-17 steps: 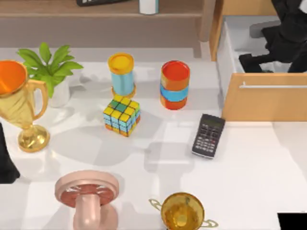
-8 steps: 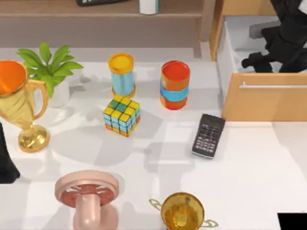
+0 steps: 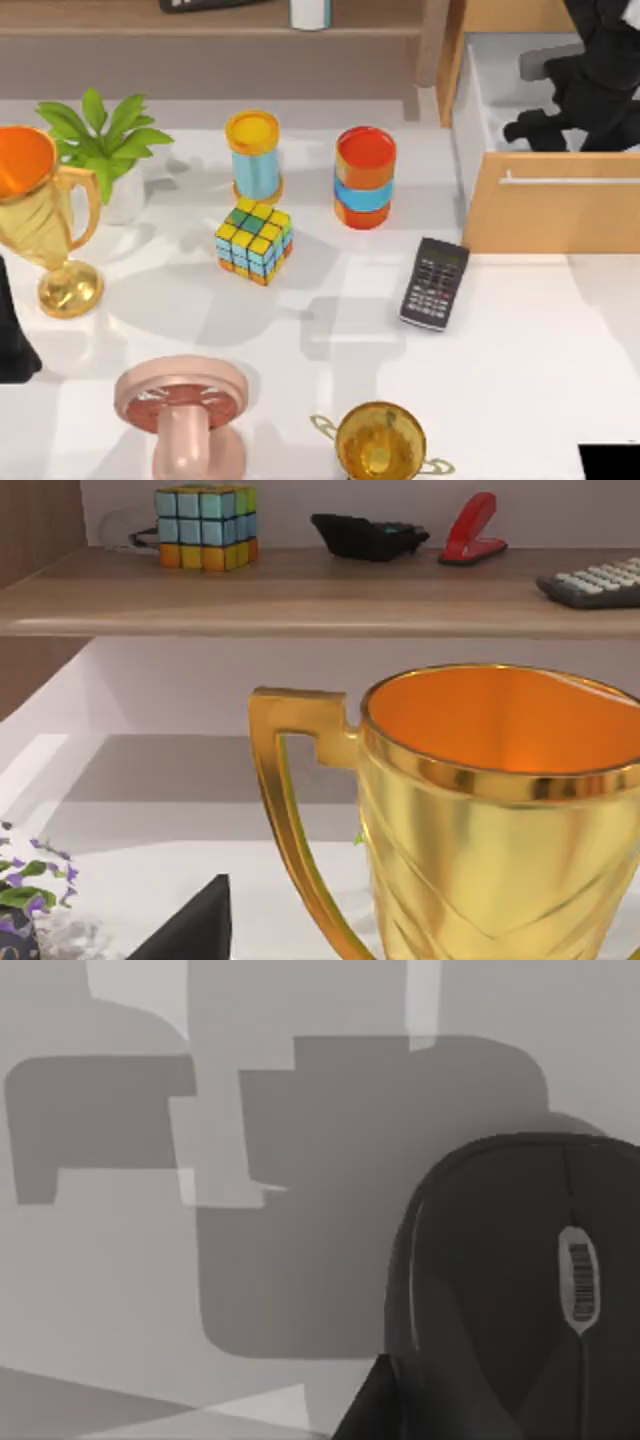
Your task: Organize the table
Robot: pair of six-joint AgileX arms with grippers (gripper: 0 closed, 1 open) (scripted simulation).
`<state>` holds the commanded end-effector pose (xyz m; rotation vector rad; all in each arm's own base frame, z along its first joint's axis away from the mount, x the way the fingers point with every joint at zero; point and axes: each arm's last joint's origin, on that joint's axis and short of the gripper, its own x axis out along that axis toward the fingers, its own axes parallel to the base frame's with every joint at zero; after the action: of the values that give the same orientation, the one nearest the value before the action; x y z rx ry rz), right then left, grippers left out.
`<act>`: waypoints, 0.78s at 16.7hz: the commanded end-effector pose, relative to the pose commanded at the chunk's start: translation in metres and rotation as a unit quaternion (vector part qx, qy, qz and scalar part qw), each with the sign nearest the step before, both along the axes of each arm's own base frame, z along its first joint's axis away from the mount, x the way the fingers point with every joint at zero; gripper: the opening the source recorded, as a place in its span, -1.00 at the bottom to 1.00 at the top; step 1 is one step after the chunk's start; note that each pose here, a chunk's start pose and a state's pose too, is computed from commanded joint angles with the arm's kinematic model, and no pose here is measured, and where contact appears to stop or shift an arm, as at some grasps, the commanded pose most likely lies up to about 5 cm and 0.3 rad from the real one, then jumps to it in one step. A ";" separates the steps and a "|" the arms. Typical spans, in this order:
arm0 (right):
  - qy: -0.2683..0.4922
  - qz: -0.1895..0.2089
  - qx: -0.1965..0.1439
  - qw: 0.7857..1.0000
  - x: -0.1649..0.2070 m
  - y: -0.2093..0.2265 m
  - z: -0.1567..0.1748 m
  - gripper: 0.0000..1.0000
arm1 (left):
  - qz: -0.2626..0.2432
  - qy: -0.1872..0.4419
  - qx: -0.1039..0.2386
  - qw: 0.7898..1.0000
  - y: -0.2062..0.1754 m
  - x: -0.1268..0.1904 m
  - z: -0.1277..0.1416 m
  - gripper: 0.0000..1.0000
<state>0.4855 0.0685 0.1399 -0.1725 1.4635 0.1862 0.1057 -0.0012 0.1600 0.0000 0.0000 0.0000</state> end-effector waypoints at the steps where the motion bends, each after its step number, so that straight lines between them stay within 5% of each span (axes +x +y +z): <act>1: 0.000 0.000 0.000 1.000 0.000 0.000 0.000 -1.00 | 0.000 0.000 0.000 1.000 0.000 0.000 0.000 1.00; 7: -0.012 -0.003 0.000 1.000 -0.001 0.001 0.013 -1.00 | 0.000 0.000 0.000 1.000 0.000 0.000 0.000 1.00; 13: -0.091 -0.048 0.007 0.995 -0.035 0.004 0.099 -1.00 | 0.000 0.000 0.000 1.000 0.000 0.000 0.000 1.00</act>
<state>0.4507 0.0721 0.2390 -0.1052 1.2860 0.0998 0.1057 -0.0012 0.1600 0.0000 0.0000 0.0000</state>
